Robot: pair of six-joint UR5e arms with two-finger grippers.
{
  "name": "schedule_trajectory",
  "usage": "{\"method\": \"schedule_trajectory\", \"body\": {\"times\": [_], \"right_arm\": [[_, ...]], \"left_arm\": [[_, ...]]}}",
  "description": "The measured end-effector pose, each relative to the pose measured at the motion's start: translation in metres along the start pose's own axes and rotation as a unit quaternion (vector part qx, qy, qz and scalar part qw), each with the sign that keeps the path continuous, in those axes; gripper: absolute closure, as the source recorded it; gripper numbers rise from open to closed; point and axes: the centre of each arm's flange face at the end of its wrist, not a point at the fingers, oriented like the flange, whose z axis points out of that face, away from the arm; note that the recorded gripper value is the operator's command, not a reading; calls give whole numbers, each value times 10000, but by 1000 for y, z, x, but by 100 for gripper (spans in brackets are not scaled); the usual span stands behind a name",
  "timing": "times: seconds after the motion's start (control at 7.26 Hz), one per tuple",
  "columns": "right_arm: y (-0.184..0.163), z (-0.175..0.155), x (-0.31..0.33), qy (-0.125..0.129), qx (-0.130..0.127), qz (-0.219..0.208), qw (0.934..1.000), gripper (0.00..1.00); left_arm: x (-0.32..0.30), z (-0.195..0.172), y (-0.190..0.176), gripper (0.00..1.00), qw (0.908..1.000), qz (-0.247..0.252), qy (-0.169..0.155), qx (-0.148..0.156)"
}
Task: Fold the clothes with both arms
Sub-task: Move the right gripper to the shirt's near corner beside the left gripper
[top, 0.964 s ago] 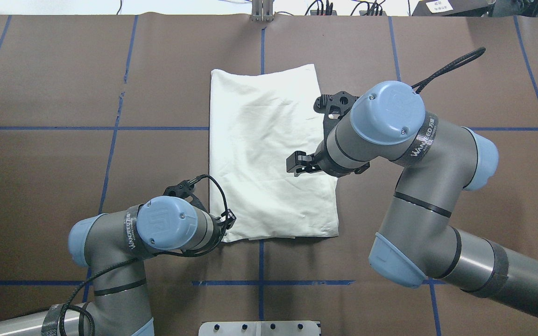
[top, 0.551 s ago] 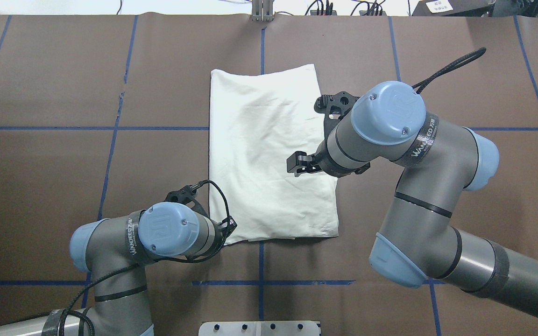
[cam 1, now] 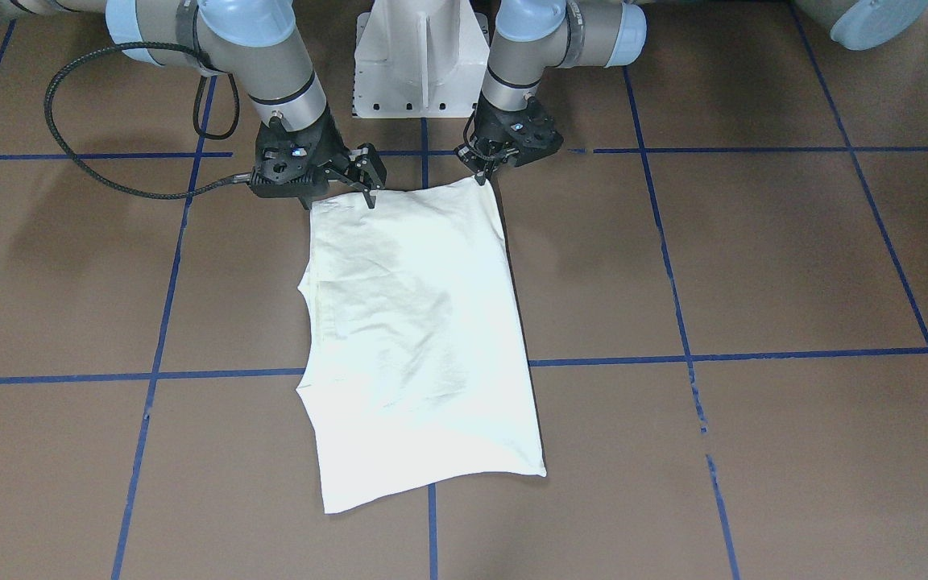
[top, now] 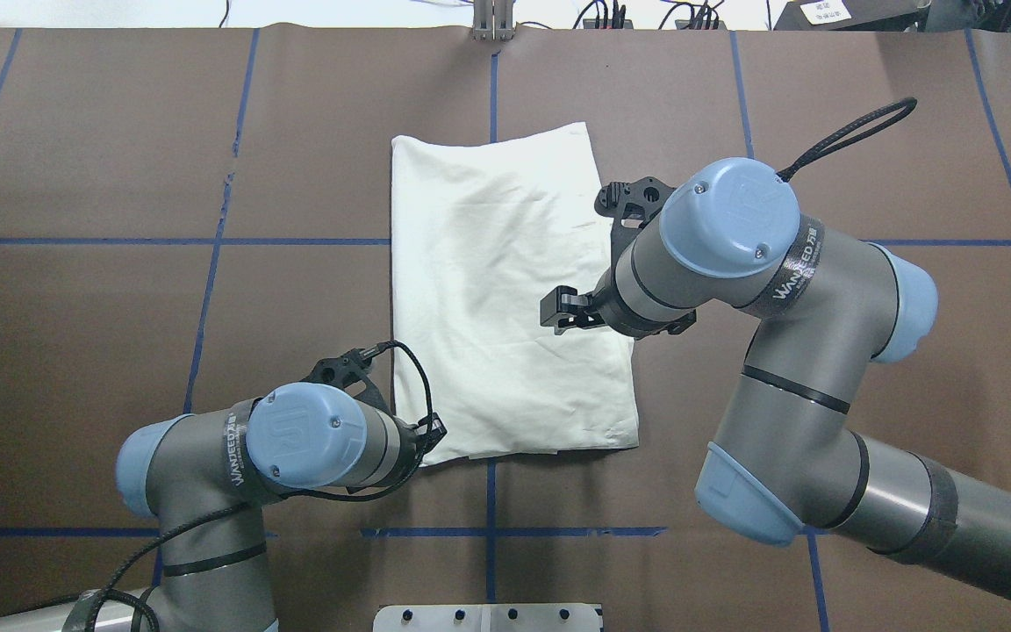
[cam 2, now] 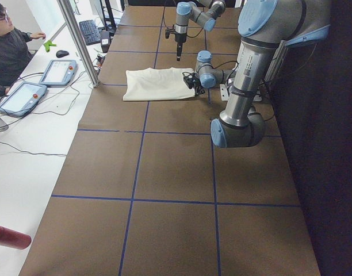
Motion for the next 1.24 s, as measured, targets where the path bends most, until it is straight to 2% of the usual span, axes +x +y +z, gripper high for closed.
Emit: {"method": "schedule_trajectory", "body": {"times": [0.14, 0.55, 0.83, 1.24], "right_arm": [[16, 10, -2, 46, -53, 463, 9989, 0], [58, 50, 11, 194, 179, 1363, 9903, 0], [75, 71, 28, 256, 222, 1575, 9869, 0], [80, 97, 39, 480, 278, 1599, 9856, 0]], "left_arm": [[1, -6, 1, 100, 9999, 100, 30, -6], [3, -10, 1, 100, 9998, 214, 60, -11], [3, -10, 2, 100, 9997, 226, 68, -17], [3, -9, 2, 100, 9997, 227, 64, -17]]}}
